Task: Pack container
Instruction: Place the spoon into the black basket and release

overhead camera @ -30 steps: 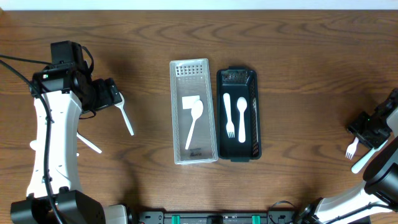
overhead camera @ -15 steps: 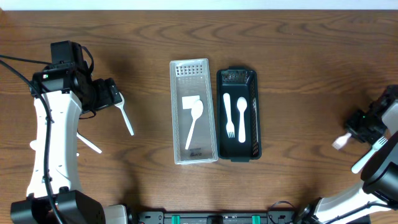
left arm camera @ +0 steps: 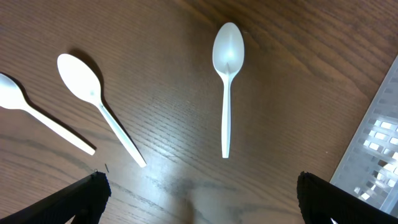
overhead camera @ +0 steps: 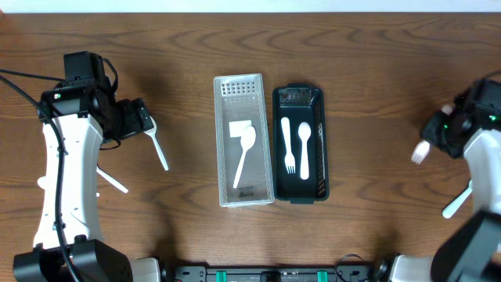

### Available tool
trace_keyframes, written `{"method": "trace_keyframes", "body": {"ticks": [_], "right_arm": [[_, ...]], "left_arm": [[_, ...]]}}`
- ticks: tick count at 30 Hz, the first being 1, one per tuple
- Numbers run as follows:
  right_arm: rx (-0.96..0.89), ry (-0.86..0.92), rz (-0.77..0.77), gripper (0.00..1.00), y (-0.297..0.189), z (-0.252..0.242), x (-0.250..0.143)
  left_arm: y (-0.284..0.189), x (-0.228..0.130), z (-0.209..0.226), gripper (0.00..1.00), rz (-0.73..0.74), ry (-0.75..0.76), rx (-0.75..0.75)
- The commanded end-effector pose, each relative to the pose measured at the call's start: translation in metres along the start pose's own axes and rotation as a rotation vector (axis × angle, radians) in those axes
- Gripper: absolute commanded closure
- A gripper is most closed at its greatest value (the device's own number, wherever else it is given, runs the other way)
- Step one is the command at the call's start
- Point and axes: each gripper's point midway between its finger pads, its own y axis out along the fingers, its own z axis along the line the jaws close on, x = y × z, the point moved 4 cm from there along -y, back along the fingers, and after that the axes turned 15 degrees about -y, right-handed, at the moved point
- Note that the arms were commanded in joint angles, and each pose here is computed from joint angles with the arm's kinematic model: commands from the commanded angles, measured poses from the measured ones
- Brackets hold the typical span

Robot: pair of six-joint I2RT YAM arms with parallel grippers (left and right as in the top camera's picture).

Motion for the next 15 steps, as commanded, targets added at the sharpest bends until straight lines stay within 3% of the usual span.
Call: {"method": "trace_keyframes", "body": {"ticks": [1, 7, 15], "right_arm": [[0.094, -0.109, -0.161, 0.99, -0.050, 0.053, 0.023], [0.243, -0.300, -0.299, 0.99, -0.100, 0.149, 0.021], [0.377, -0.481, -0.187, 0.99, -0.075, 0.254, -0.029]], "left_arm": [[-0.001, 0.001, 0.002, 0.02, -0.006, 0.005, 0.008], [-0.001, 0.001, 0.002, 0.02, -0.006, 0.005, 0.008], [-0.001, 0.001, 0.002, 0.02, -0.006, 0.005, 0.008]]}}
